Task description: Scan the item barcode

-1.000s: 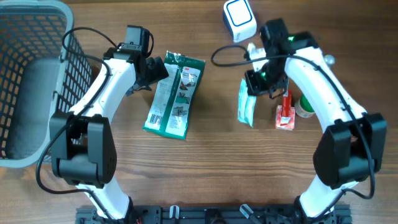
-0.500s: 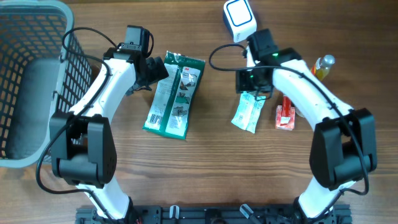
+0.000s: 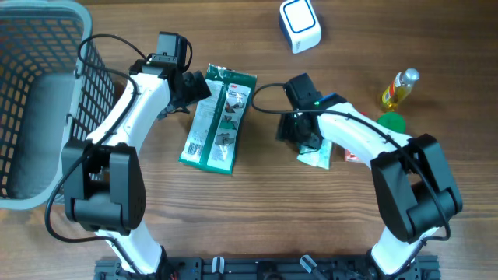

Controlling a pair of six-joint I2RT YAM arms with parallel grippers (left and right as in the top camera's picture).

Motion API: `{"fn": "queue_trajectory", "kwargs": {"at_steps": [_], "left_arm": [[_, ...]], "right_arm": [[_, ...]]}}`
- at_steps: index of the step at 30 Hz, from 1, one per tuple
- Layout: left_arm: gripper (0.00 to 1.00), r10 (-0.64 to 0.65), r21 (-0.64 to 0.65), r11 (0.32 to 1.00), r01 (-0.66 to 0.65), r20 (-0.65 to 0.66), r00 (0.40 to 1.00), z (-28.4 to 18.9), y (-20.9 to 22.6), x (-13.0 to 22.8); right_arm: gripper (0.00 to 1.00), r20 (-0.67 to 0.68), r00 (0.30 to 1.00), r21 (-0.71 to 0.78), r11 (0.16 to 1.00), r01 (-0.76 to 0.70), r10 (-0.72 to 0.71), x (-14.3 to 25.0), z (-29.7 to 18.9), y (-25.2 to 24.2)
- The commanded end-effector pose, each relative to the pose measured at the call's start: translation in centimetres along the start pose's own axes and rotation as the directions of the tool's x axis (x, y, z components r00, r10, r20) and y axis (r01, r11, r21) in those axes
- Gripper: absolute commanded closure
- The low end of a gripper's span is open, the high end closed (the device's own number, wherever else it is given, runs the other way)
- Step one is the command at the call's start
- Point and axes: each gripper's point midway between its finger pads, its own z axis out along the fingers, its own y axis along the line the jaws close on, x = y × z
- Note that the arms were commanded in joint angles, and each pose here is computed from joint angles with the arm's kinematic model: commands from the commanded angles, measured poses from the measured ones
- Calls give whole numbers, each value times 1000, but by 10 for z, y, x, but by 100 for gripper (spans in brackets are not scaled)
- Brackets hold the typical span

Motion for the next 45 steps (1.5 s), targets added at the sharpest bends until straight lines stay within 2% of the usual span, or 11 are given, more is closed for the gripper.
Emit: {"fn": "queue_trajectory", "kwargs": {"at_steps": [1, 13, 19, 22, 26, 28, 29, 30, 40, 43, 45], "left_arm": [[0, 0, 3, 1000, 0, 29, 1000, -8, 0, -8], [0, 0, 3, 1000, 0, 29, 1000, -8, 0, -8], [0, 0, 2, 1000, 0, 29, 1000, -8, 0, -8], [0, 0, 3, 1000, 0, 29, 1000, -8, 0, -8], [0, 0, 2, 1000, 0, 29, 1000, -8, 0, -8], [0, 0, 2, 1000, 0, 29, 1000, -8, 0, -8], [0, 0, 2, 1000, 0, 29, 1000, -8, 0, -8], [0, 0, 3, 1000, 0, 29, 1000, -8, 0, -8], [0, 0, 3, 1000, 0, 29, 1000, -8, 0, -8], [0, 0, 3, 1000, 0, 29, 1000, -8, 0, -8], [0, 0, 3, 1000, 0, 29, 1000, -8, 0, -8]], "right_arm": [[41, 16, 1000, 99, 995, -27, 25, 5, 7, -22], [43, -7, 996, 186, 979, -83, 86, 2, -3, -59], [46, -35, 999, 174, 985, -24, 31, 4, -12, -62], [47, -26, 1000, 108, 994, 20, -17, 2, -37, -47], [50, 34, 996, -230, 969, 87, -81, -1, -86, 17], [49, 36, 992, -311, 942, 128, -123, 2, -91, 36], [29, 32, 990, -327, 935, 139, -137, 5, -89, 42], [0, 31, 988, -331, 931, 151, -149, 7, -87, 46], [2, 43, 976, -319, 923, 217, -215, 27, -67, 78], [28, 48, 971, -315, 919, 238, -235, 33, -59, 85], [64, 62, 969, -311, 918, 248, -240, 33, -54, 86]]}}
